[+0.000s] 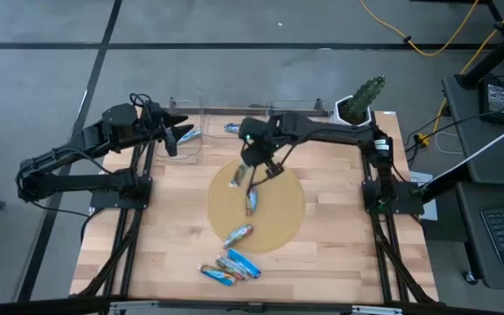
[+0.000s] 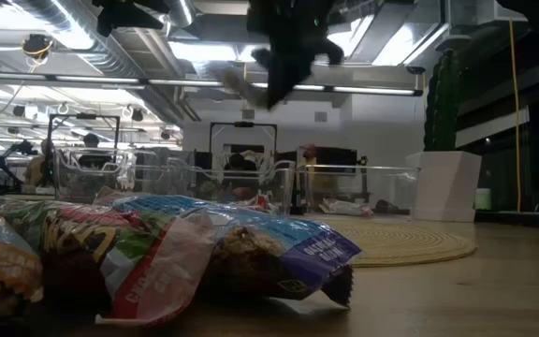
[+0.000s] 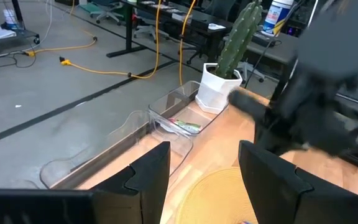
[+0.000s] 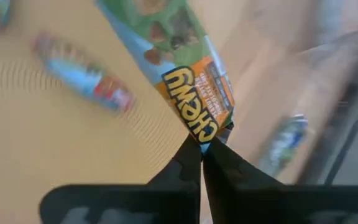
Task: Pick and place Granola Bars by type
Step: Put the yellow granola bar into the left transparent bin
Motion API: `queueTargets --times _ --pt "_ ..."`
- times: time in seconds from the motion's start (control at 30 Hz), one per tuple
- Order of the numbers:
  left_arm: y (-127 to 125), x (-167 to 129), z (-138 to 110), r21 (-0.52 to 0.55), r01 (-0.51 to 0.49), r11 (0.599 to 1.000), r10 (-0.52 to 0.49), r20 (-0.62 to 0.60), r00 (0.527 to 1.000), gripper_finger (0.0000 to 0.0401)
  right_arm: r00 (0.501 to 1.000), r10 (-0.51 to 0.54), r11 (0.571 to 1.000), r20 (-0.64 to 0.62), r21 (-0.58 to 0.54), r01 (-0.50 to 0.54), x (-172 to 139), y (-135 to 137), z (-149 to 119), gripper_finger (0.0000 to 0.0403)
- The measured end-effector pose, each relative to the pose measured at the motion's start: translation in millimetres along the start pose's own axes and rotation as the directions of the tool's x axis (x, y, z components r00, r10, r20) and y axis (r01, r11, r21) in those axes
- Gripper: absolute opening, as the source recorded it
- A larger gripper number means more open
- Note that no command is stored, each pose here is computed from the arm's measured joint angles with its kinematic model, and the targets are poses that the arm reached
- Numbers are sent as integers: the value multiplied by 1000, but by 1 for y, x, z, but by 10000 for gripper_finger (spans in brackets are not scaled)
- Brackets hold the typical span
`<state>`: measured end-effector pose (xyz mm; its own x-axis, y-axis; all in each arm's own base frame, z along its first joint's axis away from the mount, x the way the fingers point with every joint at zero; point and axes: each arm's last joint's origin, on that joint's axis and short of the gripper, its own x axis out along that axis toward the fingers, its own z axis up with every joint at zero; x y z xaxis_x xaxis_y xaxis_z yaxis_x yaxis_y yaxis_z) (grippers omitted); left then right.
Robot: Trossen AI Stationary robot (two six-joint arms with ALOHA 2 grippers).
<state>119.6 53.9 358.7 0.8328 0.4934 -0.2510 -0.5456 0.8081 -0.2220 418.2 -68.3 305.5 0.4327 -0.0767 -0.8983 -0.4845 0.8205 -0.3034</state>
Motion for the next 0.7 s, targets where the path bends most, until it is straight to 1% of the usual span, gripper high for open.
queueTargets --times 0.07,0.17,0.37,0.47,0.57,0.7 --pt "0 0 0 -6 0 1000 0 -1 1000 181 999 -39 996 35 76 36 -13 -9 3 6" --pt "0 0 0 -8 0 1000 0 -1 1000 181 997 -66 983 49 175 56 -27 -18 1 9" --pt "0 0 0 -9 2 1000 -2 -2 1000 181 998 -54 957 19 287 46 -35 -24 -8 7" --pt "-1 1 0 -9 28 1000 -28 -10 1000 181 999 -45 943 -1 331 43 -35 -27 -14 6" --pt "-2 3 -1 1 48 999 -48 -23 999 181 998 -56 937 -1 347 53 -36 -31 -16 8" --pt "-3 8 -2 41 79 996 -77 -50 996 181 998 -61 926 2 374 56 -36 -34 -19 7"
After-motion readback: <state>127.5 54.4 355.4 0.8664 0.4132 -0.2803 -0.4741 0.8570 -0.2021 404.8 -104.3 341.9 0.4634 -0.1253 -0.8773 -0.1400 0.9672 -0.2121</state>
